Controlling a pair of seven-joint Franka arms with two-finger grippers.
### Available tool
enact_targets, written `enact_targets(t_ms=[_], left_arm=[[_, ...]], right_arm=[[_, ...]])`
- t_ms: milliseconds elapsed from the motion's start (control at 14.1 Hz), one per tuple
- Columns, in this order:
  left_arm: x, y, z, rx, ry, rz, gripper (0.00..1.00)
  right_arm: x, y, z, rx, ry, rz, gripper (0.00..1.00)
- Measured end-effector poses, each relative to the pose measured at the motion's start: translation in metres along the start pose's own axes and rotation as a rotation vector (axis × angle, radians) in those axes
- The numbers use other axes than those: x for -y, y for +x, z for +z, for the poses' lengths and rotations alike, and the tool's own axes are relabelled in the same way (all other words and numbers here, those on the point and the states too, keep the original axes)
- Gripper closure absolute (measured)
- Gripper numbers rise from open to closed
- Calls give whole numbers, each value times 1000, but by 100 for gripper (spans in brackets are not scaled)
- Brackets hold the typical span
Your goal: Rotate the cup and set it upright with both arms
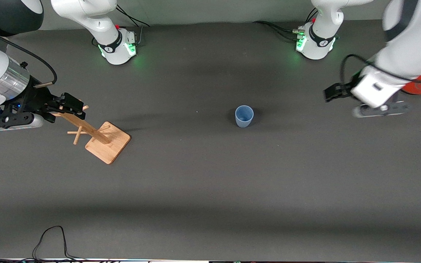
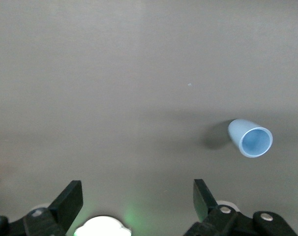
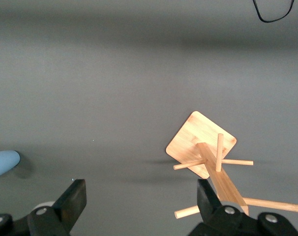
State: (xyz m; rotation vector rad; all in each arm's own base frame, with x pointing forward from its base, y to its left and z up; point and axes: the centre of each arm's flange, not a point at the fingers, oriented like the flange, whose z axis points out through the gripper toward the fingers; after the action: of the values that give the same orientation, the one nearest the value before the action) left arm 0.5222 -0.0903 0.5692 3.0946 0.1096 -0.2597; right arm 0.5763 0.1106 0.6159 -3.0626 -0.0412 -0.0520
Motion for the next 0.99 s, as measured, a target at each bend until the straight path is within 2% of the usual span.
enact_targets(t_ms=[284, 780, 993], left_arm=[[63, 1, -34, -30, -18, 15, 0], [67, 16, -33, -81, -13, 26, 0], [68, 19, -32, -80, -11, 30, 0]], right_arm=[[0, 1, 4, 8, -2, 0, 0], [-5, 6, 14, 23, -9, 8, 0], [-5, 6, 14, 24, -9, 8, 0]])
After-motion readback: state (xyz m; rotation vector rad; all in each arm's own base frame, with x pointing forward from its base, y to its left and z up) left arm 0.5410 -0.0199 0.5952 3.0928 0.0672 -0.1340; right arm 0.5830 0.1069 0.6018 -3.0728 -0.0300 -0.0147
